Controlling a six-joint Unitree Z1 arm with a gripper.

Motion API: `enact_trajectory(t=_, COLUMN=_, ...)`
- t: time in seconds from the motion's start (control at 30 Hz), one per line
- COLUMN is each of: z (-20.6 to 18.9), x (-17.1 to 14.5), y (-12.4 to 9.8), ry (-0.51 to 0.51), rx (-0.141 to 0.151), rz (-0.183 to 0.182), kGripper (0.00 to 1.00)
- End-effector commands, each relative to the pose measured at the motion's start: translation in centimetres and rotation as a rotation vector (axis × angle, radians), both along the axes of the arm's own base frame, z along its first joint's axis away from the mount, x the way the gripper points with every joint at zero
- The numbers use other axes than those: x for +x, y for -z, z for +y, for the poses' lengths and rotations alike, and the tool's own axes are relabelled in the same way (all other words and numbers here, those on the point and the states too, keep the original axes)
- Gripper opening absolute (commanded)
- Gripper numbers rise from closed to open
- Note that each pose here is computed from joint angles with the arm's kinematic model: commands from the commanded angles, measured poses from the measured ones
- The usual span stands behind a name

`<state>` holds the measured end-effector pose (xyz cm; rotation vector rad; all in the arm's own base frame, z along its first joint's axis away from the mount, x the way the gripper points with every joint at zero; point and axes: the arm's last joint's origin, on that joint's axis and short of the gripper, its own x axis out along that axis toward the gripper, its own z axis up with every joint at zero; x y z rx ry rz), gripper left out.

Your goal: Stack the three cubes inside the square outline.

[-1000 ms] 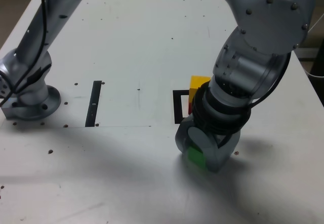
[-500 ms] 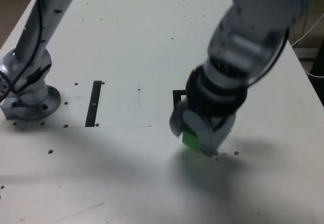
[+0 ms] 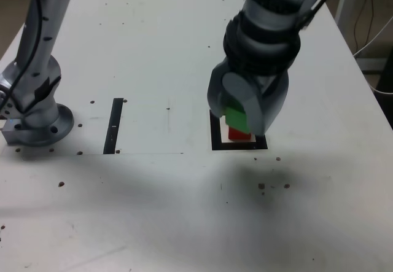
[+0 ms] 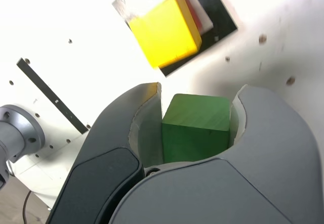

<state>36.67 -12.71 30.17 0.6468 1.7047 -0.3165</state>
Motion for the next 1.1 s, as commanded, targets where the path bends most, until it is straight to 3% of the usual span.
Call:
enact_trajectory(t=0.0, z=0.6, x=-0.3, y=-0.8, ry=-0.002, rx=0.001, rz=-0.005, kGripper=0.28)
enact_trajectory(t=0.37, z=3.0, x=-0.4, y=-2.0, ry=-0.046, rx=0.003, rz=-0.021, kGripper=0.28)
enact_trajectory(t=0.57, z=4.8, x=-0.2, y=-2.2, ry=-0.138, rx=-0.011, rz=-0.026, kGripper=0.28)
enact_trajectory(t=0.9, z=6.9, x=0.0, y=-1.6, ry=-0.271, rx=-0.014, rz=-0.005, kGripper=0.28)
enact_trajectory(t=1.07, z=7.2, x=0.0, y=-1.4, ry=-0.345, rx=-0.032, rz=-0.002, kGripper=0.28)
